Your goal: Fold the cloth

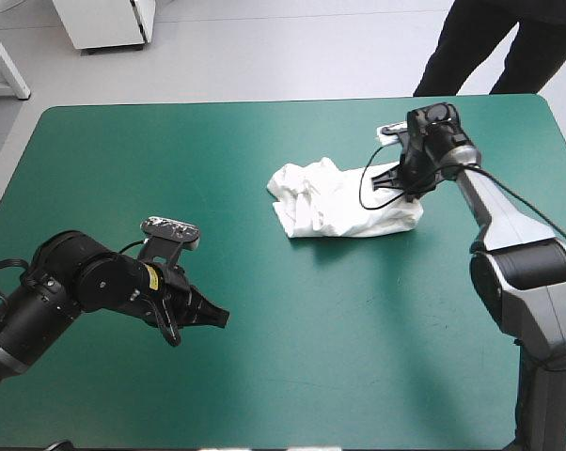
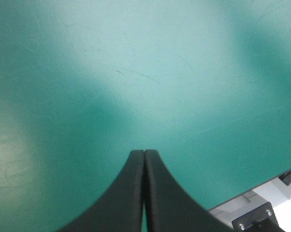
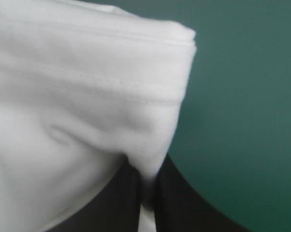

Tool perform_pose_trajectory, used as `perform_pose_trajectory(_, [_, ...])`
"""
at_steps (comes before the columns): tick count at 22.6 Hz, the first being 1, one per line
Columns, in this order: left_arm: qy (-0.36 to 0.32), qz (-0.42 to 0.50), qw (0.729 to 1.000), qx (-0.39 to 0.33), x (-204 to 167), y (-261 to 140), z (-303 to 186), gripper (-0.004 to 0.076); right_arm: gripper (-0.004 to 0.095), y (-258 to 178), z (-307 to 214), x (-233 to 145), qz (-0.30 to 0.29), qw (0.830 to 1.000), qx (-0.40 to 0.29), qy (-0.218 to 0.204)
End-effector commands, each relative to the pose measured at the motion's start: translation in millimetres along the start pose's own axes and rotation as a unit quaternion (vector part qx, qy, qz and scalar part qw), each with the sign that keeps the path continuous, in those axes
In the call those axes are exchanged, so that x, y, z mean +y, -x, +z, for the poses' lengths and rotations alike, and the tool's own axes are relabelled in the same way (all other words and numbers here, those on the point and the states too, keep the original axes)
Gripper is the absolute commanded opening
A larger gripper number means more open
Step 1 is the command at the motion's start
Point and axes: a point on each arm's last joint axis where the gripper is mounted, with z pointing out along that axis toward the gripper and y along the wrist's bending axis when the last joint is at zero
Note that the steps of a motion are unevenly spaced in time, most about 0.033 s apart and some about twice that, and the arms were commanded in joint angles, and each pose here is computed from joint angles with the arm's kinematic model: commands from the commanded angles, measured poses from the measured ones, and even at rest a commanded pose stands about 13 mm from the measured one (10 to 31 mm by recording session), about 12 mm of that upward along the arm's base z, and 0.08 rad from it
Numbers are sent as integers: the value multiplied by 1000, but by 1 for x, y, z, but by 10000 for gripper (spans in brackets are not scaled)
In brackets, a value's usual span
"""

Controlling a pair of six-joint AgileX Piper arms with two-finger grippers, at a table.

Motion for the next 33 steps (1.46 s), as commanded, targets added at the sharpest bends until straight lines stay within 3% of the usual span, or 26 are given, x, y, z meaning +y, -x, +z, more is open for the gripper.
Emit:
perform_pose_trajectory(1, [-17, 9, 1000, -25, -4, 1, -12, -22, -17, -9, -39, -47, 27, 999, -24, -35])
perform_pose_trajectory(8, [-16, 13, 1000, -15, -4, -1, -12, -22, -17, -47, -29, -142, 111, 990, 25, -84])
perform_pose_trajectory(15, [-16, 16, 1000, -17, -3, -1, -12, -22, -17, -115, -39, -250, 236, 964, 53, -108])
perform_pose_trajectory(22, [-17, 15, 1000, -16, -4, -1, -12, -22, -13, -143, -44, -282, 298, 948, 52, -102])
perform_pose_trajectory(23, [-17, 15, 1000, -16, -4, -1, -12, -22, 4, -144, -48, -283, 303, 947, 47, -100])
perform_pose_trajectory(25, [-17, 15, 1000, -16, -4, -1, -12, -22, 156, -151, -60, -287, 315, 943, 36, -105])
perform_pose_trajectory(30, [-17, 16, 999, -23, -4, 1, -12, -22, 429, -167, -93, -291, 361, 929, -14, -77])
perform_pose_trajectory(33, [-19, 16, 999, -32, -4, 2, -12, -22, 483, -181, -108, -288, 386, 920, -38, -49])
